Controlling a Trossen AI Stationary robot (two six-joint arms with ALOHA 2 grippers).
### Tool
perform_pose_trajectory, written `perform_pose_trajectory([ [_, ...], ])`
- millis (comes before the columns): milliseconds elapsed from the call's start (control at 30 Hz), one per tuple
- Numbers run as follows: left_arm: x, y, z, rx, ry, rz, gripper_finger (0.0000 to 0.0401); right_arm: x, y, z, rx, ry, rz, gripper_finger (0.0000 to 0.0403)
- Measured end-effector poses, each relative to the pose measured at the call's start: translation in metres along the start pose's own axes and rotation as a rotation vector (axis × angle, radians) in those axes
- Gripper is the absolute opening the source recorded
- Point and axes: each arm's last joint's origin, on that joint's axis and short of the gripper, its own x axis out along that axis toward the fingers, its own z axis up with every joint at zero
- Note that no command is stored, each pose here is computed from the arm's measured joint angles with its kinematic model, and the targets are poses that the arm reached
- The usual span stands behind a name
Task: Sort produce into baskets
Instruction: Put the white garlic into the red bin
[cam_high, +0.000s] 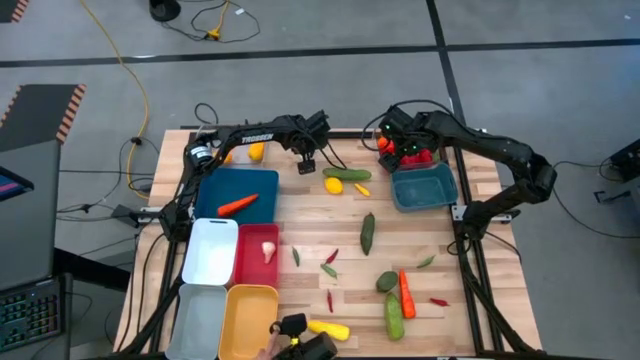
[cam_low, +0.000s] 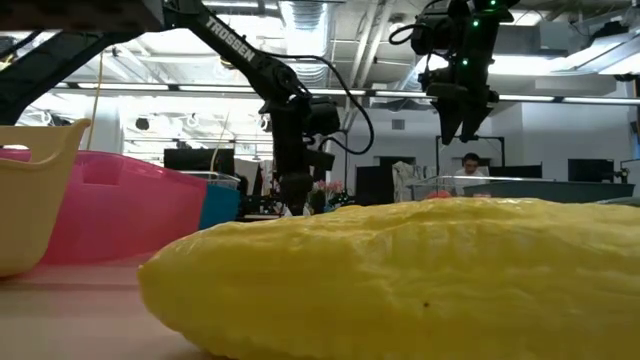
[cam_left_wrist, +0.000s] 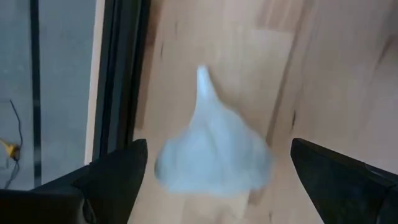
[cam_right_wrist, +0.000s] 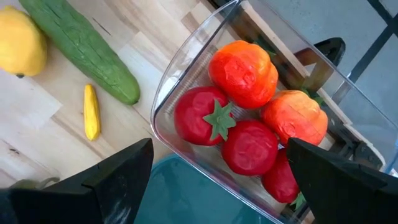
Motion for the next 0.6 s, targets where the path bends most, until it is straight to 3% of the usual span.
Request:
perform_pose_trajectory([
  [267, 0.0067, -0.0016, 0.0010, 0.001, -0.008, -0.018, 0.0368, 0.0000, 0.0002, -0.0001, -0.002, 0.002, 0.011, 0.0393],
  [600, 0.0067, -0.0015, 0.0012, -0.003, -0.011, -0.017, 0.0256, 0.0000, 0.0006, -0.0004, -0.002, 0.006, 0.020, 0.0393],
])
